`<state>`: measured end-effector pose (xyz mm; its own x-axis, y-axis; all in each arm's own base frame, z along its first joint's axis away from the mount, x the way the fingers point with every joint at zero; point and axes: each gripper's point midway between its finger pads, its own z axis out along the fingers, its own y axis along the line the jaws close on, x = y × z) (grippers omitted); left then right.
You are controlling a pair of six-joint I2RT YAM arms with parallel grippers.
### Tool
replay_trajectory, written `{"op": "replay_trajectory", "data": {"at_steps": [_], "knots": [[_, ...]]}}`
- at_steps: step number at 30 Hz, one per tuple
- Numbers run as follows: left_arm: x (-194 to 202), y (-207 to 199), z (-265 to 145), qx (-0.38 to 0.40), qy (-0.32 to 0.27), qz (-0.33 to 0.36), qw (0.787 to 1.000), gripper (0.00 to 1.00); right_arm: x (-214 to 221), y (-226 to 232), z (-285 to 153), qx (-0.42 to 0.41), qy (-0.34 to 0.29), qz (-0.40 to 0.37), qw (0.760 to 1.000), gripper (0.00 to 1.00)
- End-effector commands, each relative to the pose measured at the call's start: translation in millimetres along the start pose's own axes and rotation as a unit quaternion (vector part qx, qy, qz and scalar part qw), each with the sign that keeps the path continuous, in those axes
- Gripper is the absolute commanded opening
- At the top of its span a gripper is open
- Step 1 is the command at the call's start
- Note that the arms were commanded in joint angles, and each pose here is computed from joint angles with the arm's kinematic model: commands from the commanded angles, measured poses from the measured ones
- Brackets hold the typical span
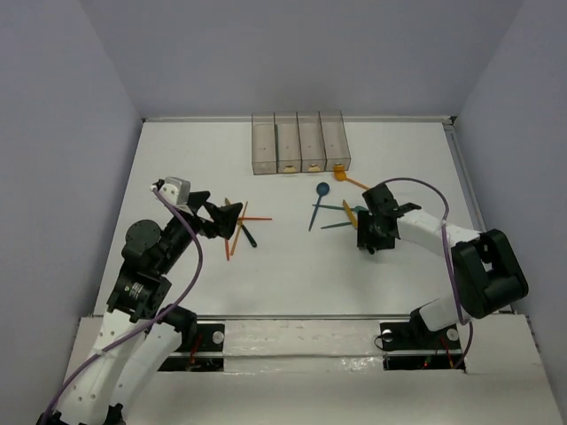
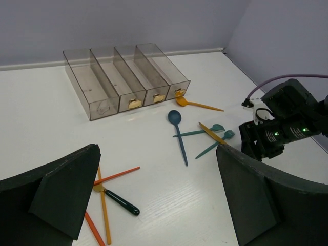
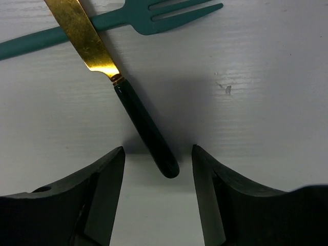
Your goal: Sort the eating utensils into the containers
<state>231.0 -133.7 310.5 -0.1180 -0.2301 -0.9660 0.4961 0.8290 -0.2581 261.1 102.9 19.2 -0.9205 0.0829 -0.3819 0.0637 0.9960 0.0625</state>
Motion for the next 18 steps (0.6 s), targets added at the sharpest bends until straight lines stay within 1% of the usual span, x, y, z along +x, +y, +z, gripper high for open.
{"op": "replay_trajectory", "data": {"at_steps": [1, 2, 3, 5, 6, 8, 14, 16, 18], "knots": [[-20.7, -6.9, -4.2, 0.010, -0.033, 0.011, 0.999, 0.99, -20.8, 17.2, 1.7, -0.017, -0.025, -0.020, 0.999, 0.59], [-21.3, -7.4, -4.4, 0.011, -0.034, 0.011, 0.999, 0.99, -20.9, 18.4, 1.3, -0.020, -0.024, -0.020, 0.999, 0.59], [-21.4, -7.1, -4.7, 0.011, -0.034, 0.012, 0.999, 0.99, -19.0, 21.8, 3.5, -0.022, -0.019, -0.025, 0.999, 0.54], [-21.5, -5.3, -4.7, 0.006, -0.034, 0.013, 0.999, 0.99, -16.3, 24.1, 4.3, -0.022, -0.014, -0.033, 0.999, 0.52], [-20.2, -4.4, -4.1, 0.004, -0.032, 0.012, 0.999, 0.99, -15.1, 26.5, 4.6, -0.022, -0.013, -0.039, 0.999, 0.49], [-21.2, -4.6, -4.0, 0.004, -0.032, 0.012, 0.999, 0.99, -13.4, 29.8, 5.1, -0.025, -0.011, -0.048, 0.998, 0.48], [-19.4, -5.9, -2.8, 0.009, -0.030, 0.012, 0.999, 0.99, -4.0, 53.6, 5.3, -0.042, 0.001, -0.088, 0.995, 0.32], [-17.3, -5.1, -1.7, 0.008, -0.026, 0.012, 1.000, 0.99, -1.9, 57.7, 5.6, -0.043, 0.004, -0.094, 0.995, 0.25], [-17.5, -5.7, -1.2, 0.009, -0.026, 0.012, 1.000, 0.99, 2.5, 58.2, 6.2, -0.039, 0.009, -0.097, 0.994, 0.22]]}}
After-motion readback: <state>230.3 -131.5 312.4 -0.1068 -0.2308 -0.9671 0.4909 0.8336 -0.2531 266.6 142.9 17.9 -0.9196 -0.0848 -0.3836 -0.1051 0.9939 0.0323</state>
